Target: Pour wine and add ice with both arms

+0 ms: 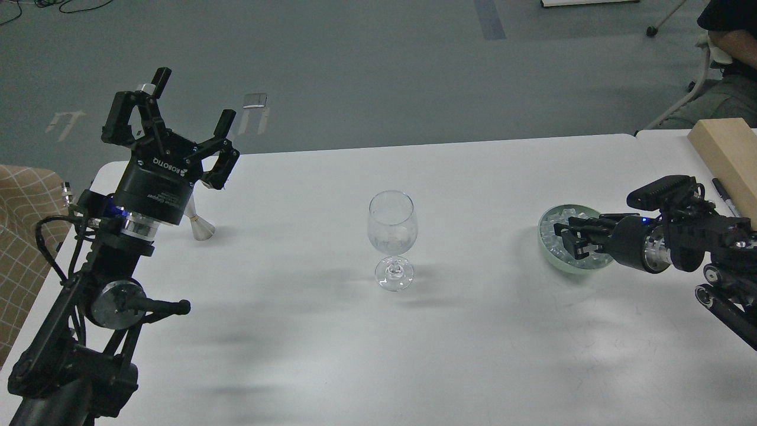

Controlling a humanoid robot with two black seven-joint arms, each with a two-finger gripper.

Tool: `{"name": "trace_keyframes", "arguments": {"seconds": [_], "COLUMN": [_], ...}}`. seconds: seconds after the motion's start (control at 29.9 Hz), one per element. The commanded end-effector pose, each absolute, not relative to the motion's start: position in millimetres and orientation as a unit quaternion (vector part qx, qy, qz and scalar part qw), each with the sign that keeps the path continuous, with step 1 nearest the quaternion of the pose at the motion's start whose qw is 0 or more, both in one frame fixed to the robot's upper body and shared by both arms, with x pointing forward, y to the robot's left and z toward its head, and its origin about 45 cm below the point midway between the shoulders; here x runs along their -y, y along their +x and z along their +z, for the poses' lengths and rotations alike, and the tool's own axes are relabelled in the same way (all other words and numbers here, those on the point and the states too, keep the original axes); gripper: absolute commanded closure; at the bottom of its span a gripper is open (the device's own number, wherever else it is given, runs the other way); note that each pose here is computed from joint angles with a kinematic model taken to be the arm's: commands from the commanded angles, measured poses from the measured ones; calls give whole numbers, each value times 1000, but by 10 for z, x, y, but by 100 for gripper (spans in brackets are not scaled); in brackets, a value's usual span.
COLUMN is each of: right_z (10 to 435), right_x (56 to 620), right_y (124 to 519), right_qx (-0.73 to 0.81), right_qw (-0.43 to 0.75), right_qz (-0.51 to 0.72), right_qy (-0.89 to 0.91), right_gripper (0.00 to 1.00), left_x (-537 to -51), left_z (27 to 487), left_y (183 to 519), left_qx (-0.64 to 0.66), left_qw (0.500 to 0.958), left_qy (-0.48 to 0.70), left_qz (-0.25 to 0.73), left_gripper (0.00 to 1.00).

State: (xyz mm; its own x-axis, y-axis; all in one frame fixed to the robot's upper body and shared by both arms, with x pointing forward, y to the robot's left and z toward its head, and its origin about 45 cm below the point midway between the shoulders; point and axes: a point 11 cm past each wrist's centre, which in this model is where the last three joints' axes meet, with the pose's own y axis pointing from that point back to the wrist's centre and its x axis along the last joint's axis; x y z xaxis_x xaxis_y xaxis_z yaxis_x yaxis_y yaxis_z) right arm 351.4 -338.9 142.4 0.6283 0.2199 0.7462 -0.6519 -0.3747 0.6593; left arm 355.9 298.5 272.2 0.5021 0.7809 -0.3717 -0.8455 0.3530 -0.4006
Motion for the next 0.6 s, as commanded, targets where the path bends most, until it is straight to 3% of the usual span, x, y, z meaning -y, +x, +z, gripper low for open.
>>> {"name": "trace_keyframes", "arguments": {"seconds": [0.0,0.57], "right_z": [1417,1425], "right_x": [3389,3351], "right_y": [3505,3460], "right_qx": [149,139], "right_qw": [539,536], "right_qz": [404,404], "right_qy": [724,728], "right_gripper": [70,70], "left_x": [-2988,-2979], "left_z": [2724,2718], "left_y": [3559,3558], "left_qx": [-57,-58], "left_qw": [820,821], "left_qy": [-279,-278], "left_qz": [496,495], "left_gripper": [2,2]}}
